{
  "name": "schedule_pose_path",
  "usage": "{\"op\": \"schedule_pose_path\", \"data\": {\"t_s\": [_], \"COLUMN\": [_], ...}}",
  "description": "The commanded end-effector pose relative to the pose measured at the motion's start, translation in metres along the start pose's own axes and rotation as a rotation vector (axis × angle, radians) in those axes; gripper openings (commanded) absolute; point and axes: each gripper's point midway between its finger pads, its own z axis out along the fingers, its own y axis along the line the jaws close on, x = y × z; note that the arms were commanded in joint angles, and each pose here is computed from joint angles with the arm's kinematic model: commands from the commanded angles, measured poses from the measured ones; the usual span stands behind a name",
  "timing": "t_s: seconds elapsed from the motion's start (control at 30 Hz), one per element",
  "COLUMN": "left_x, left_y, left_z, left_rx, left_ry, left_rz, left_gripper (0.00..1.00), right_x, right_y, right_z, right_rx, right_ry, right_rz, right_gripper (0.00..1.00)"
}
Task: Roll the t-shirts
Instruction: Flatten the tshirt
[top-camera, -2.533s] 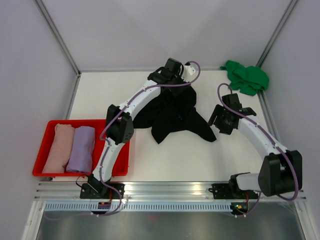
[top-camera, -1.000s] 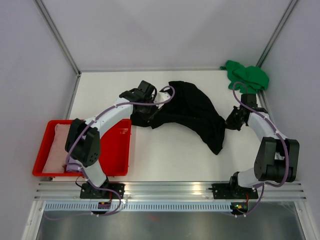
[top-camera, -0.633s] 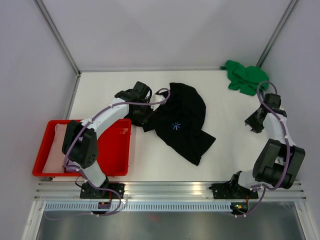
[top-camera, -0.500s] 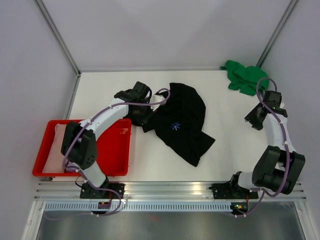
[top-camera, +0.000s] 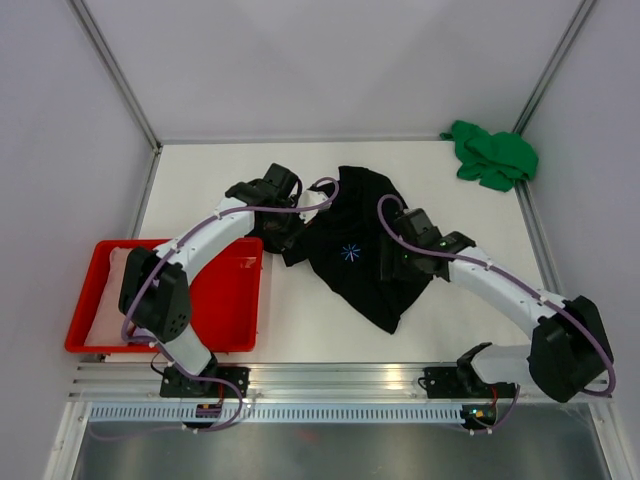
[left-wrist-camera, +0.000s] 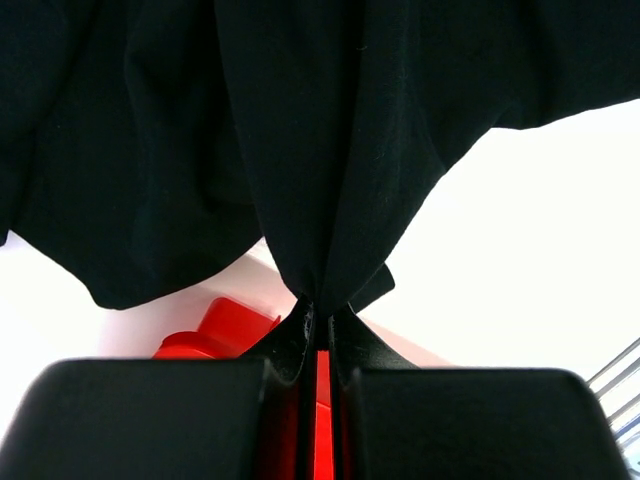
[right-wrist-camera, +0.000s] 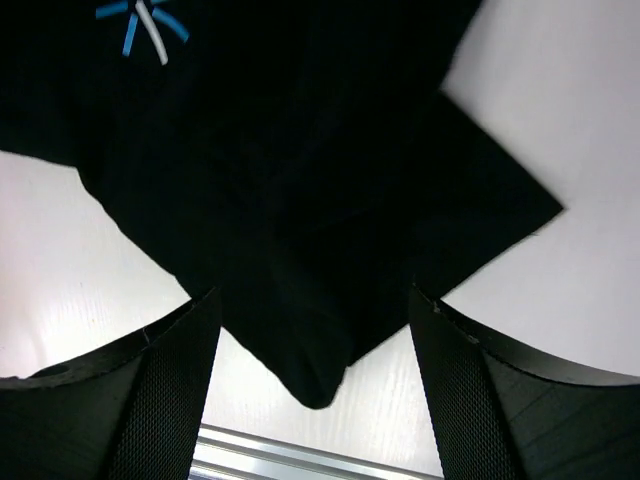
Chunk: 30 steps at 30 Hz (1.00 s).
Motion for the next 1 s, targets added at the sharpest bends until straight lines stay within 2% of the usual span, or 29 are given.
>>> {"op": "schedule_pose_path", "data": {"t_s": [0.0,0.1,0.13,0.17,0.23,0.33,0.37,0.43,0.53,0.57,0.63,0.67,0.8,0.97], "left_x": [-0.007,-0.01,-0.01,-0.01,-0.012,-0.019,-0.023,-0.027,-0.035,-0.034,-0.052,-0.054,-0.091,-0.091], "left_y": [0.0,0.0,-0.001,-0.001,0.001,0.009,0.011,0.019,0.041,0.047,0.07,0.074,0.1,0.104], "left_z": [-0.014,-0.017,-0.019,-0.02,-0.022,-0.028,-0.032,-0.039,-0.058,-0.064,-0.09,-0.098,-0.153,-0.175], "left_rx": [-0.012,-0.016,-0.019,-0.019,-0.014,-0.022,-0.022,-0.04,-0.122,-0.137,-0.209,-0.221,-0.324,-0.351], "left_ry": [-0.033,-0.041,-0.048,-0.05,-0.062,-0.091,-0.106,-0.124,-0.146,-0.134,-0.172,-0.167,-0.281,-0.261], "left_rz": [-0.006,-0.017,-0.015,-0.019,-0.029,-0.078,-0.098,-0.117,-0.112,-0.095,-0.086,-0.069,-0.004,0.072], "left_gripper": [0.02,0.02,0.02,0.02,0.02,0.02,0.02,0.02,0.02,0.02,0.02,0.02,0.02,0.02], "right_x": [0.015,0.029,0.028,0.029,0.019,0.007,0.002,-0.023,-0.087,-0.128,-0.161,-0.191,-0.224,-0.234], "right_y": [0.015,0.009,0.001,-0.003,-0.012,-0.012,-0.01,0.001,0.014,0.009,0.007,-0.007,-0.011,-0.009], "right_z": [0.02,0.04,0.045,0.05,0.052,0.049,0.047,0.031,-0.014,-0.048,-0.082,-0.113,-0.166,-0.207], "right_rx": [0.01,0.065,0.108,0.136,0.192,0.199,0.188,0.148,0.071,0.045,-0.027,-0.037,-0.111,-0.184], "right_ry": [0.029,0.085,0.078,0.086,0.045,0.006,-0.001,-0.051,-0.176,-0.28,-0.355,-0.441,-0.517,-0.577], "right_rz": [-0.02,-0.009,-0.008,-0.012,-0.029,-0.051,-0.043,-0.03,0.036,0.086,0.132,0.173,0.188,0.243], "right_gripper": [0.81,0.73,0.67,0.56,0.49,0.29,0.01,0.0,0.0,0.0,0.0,0.0,0.0,0.0]}}
